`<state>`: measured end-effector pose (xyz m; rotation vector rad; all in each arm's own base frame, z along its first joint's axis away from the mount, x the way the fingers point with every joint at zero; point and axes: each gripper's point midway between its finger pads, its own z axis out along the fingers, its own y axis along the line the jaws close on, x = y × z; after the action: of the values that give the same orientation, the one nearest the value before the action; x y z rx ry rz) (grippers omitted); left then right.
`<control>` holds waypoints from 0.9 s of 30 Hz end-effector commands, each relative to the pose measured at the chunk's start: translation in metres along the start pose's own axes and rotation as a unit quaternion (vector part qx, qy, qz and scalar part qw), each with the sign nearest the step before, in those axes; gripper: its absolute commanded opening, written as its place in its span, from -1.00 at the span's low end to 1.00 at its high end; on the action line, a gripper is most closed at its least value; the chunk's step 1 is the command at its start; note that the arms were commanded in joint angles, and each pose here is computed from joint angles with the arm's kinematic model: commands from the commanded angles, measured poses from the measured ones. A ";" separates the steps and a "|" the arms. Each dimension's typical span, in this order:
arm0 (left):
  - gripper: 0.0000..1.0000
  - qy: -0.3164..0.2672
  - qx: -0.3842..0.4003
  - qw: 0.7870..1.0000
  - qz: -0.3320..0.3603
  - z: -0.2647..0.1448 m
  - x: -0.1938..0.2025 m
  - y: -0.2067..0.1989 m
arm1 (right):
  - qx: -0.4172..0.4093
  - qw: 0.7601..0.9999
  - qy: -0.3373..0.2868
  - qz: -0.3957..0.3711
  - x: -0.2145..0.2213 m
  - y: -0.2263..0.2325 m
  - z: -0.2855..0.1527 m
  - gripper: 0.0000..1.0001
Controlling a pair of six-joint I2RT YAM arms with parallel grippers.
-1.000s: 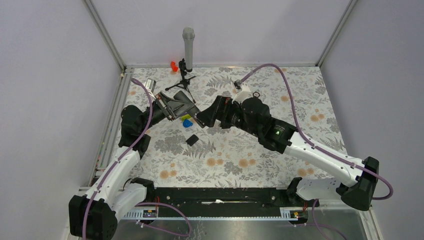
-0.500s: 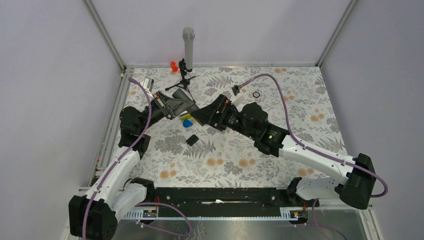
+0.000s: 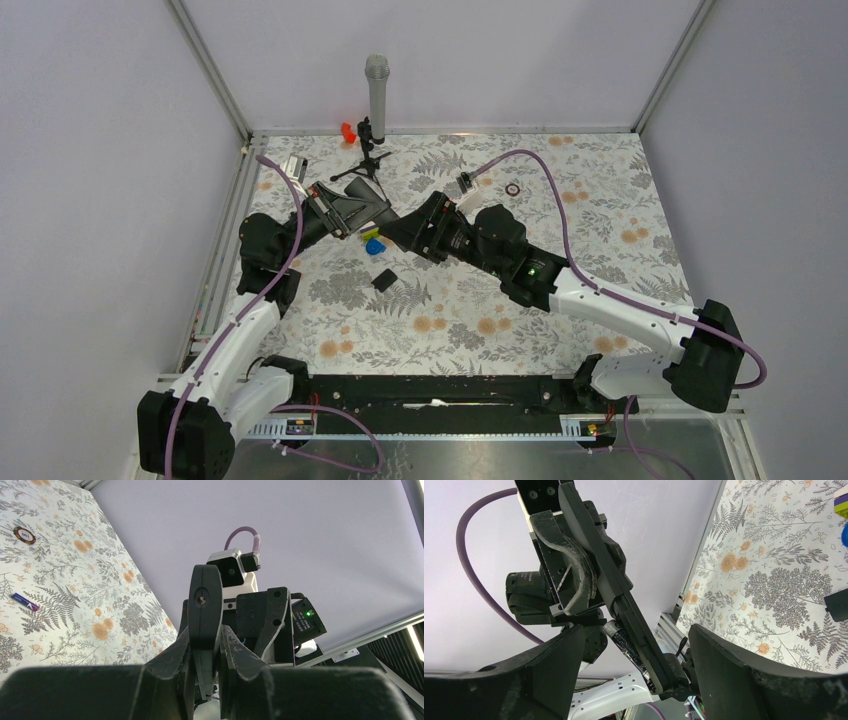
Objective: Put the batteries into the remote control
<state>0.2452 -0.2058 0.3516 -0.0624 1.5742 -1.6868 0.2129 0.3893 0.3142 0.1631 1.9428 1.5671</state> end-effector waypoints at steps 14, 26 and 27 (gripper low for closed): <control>-1.00 -0.018 0.041 0.999 0.027 -0.001 -0.007 -0.024 | -0.033 0.999 -0.025 0.018 -0.014 0.025 0.001 0.40; -1.00 -0.020 0.045 0.999 0.022 -0.002 -0.008 -0.026 | -0.022 0.998 -0.040 0.030 -0.018 0.018 0.002 0.17; -1.00 -0.021 0.045 0.999 0.019 -0.002 -0.008 -0.026 | -0.021 0.999 -0.040 0.031 -0.017 0.016 0.001 0.14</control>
<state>0.2434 -0.2057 0.3574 -0.0690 1.5566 -1.7111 0.2170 0.3887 0.3191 0.2332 1.9282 1.5907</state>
